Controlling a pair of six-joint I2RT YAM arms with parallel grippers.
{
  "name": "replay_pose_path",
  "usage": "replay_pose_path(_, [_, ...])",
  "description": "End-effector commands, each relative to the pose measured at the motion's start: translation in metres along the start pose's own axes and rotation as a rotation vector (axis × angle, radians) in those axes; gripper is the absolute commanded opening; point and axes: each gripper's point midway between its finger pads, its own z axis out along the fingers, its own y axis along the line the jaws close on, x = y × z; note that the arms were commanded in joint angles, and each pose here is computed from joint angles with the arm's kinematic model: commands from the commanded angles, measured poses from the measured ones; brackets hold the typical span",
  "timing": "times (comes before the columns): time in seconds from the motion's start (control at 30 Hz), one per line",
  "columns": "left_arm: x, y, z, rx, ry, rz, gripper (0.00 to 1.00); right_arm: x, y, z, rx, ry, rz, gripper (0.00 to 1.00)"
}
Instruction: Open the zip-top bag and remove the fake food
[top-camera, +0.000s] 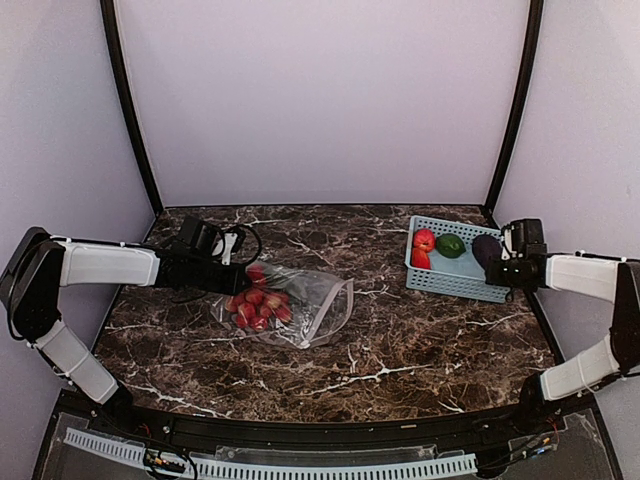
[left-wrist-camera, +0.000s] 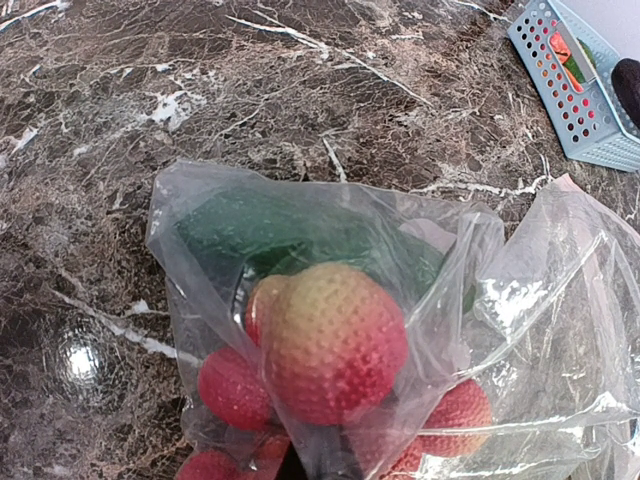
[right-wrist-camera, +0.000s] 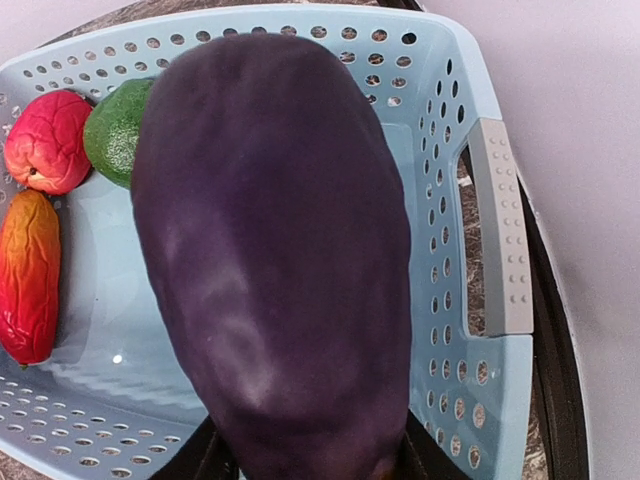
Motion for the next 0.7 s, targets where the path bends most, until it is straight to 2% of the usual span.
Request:
replay_pose_path(0.0, [-0.002,0.001,-0.002,0.001,-0.003,-0.004,0.01,-0.018,-0.003,0.003,0.018,-0.048,0.013,0.54])
replay_pose_path(0.1, [-0.002,0.001,-0.003,0.002,-0.003,-0.004,0.01,-0.023,-0.001,-0.001,0.009,-0.066,0.009,0.63])
replay_pose_path(0.17, [-0.002,0.001,-0.003,0.002,-0.002,-0.004,0.01,-0.026,-0.001,-0.002,0.008,-0.072,0.007,0.74])
replay_pose_path(0.23, [-0.001,0.001,-0.003,0.001,-0.002,-0.003,0.01,-0.028,0.001,-0.003,-0.005,-0.076,0.0,0.78])
replay_pose_path(0.5, [-0.003,-0.002,-0.005,0.011,-0.005,-0.002,0.01,-0.052,0.047,-0.035,-0.274,-0.169,-0.076,0.84])
replay_pose_path(0.67, [-0.008,-0.007,-0.013,0.025,-0.012,0.004,0.01,-0.05,0.102,-0.073,-0.552,-0.23,-0.15,0.81])
